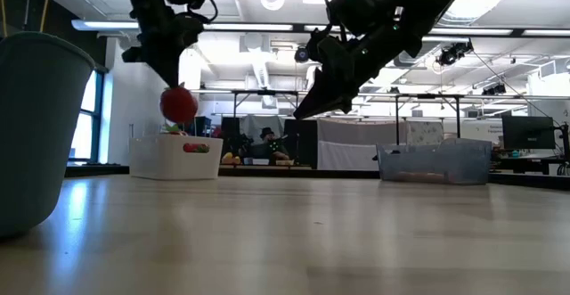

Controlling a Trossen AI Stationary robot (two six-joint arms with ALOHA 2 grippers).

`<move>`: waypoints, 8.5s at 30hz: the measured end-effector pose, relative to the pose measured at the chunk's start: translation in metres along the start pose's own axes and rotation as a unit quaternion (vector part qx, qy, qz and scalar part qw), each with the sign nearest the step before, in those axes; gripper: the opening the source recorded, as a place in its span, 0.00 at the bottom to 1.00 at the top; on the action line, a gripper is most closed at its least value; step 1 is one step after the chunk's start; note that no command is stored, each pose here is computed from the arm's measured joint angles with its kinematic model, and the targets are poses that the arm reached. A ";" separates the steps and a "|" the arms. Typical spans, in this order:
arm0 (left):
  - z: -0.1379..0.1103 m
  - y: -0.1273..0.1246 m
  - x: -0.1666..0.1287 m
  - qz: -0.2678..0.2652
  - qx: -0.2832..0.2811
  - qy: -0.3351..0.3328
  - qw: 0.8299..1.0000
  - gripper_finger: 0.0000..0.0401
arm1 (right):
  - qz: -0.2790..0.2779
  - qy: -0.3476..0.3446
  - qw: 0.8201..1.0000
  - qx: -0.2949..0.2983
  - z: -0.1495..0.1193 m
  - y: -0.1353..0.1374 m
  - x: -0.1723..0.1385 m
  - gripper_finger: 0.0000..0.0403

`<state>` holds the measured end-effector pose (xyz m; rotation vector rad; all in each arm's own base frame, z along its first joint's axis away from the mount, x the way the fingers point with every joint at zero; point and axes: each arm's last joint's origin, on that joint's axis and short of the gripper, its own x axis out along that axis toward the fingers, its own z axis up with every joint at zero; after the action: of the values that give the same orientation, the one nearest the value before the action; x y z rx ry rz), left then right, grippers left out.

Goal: Sort produce into baskets
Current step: Put the tomato into the white bin, then adjust the tomatoes, then return to Home Position

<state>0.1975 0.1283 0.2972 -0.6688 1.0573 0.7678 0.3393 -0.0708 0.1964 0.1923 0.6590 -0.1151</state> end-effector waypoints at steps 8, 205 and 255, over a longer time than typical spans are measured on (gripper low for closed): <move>0.028 0.037 0.006 0.021 -0.021 -0.053 0.998 0.00 | -0.017 -0.002 1.000 0.024 0.000 -0.001 0.000 0.00; -0.122 0.034 0.108 -0.253 0.170 -0.496 0.813 0.00 | -0.191 -0.300 0.935 0.007 -0.161 -0.020 -0.172 0.00; -0.164 0.060 0.072 -0.205 0.093 -0.520 0.824 0.00 | -0.201 -0.305 0.930 0.040 -0.177 -0.008 -0.185 0.00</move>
<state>0.0865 0.0488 0.1662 -0.2000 -0.0379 0.5062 0.0873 -0.0322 0.1724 0.0867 0.0616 -0.5746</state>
